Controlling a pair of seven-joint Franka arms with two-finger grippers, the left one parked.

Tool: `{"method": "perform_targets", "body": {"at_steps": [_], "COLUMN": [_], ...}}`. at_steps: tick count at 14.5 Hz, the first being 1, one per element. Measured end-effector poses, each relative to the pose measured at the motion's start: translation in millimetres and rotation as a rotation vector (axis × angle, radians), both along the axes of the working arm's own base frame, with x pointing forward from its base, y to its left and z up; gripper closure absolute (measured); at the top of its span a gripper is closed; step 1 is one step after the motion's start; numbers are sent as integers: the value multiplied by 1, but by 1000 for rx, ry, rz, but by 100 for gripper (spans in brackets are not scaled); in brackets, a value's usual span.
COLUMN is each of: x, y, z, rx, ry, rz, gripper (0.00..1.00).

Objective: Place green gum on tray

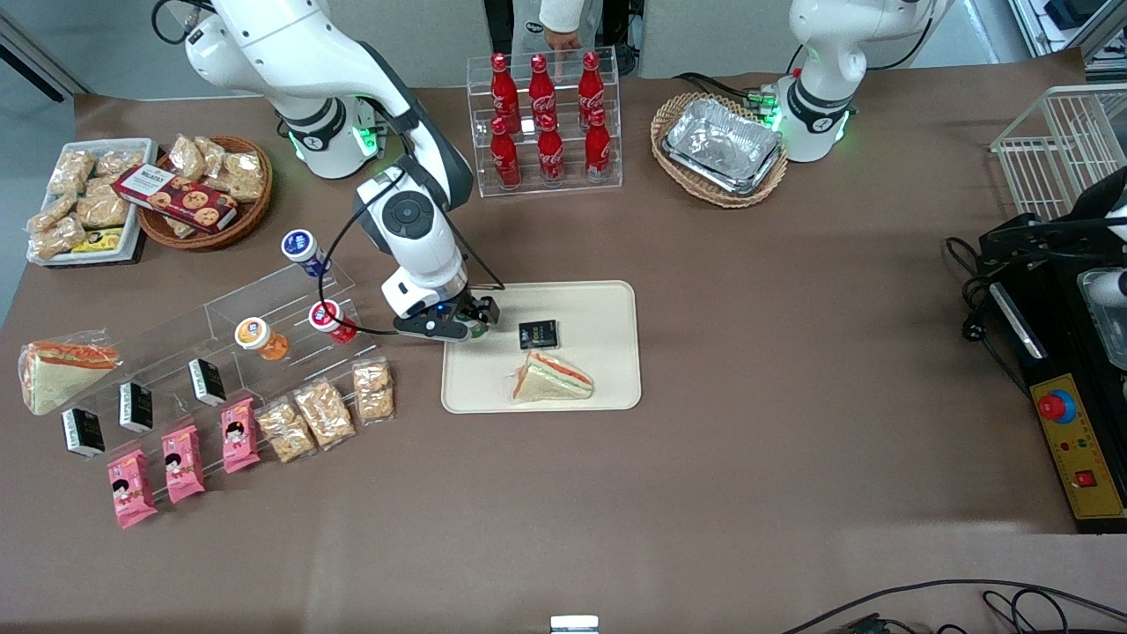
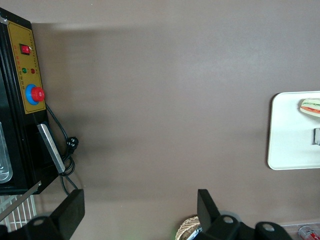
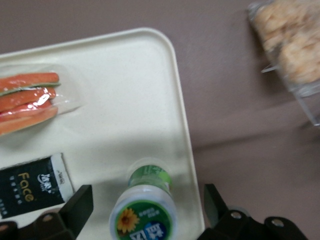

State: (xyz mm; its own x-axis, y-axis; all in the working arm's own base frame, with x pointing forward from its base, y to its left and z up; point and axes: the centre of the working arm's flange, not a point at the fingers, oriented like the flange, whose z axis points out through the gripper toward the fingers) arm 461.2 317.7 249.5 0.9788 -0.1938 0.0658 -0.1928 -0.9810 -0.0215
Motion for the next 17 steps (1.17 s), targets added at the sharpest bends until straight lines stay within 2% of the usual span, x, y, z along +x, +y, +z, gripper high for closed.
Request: {"method": "perform_targets", "body": {"at_steps": [5, 10, 12, 17], "x": [18, 54, 70, 94], "y": [-32, -88, -119, -203], "z": [85, 198, 233, 283], "rx": [-6, -37, -32, -12], "ry": [15, 88, 118, 159], "rz": [37, 110, 143, 227], "gripper": [1, 0, 1, 0]}}
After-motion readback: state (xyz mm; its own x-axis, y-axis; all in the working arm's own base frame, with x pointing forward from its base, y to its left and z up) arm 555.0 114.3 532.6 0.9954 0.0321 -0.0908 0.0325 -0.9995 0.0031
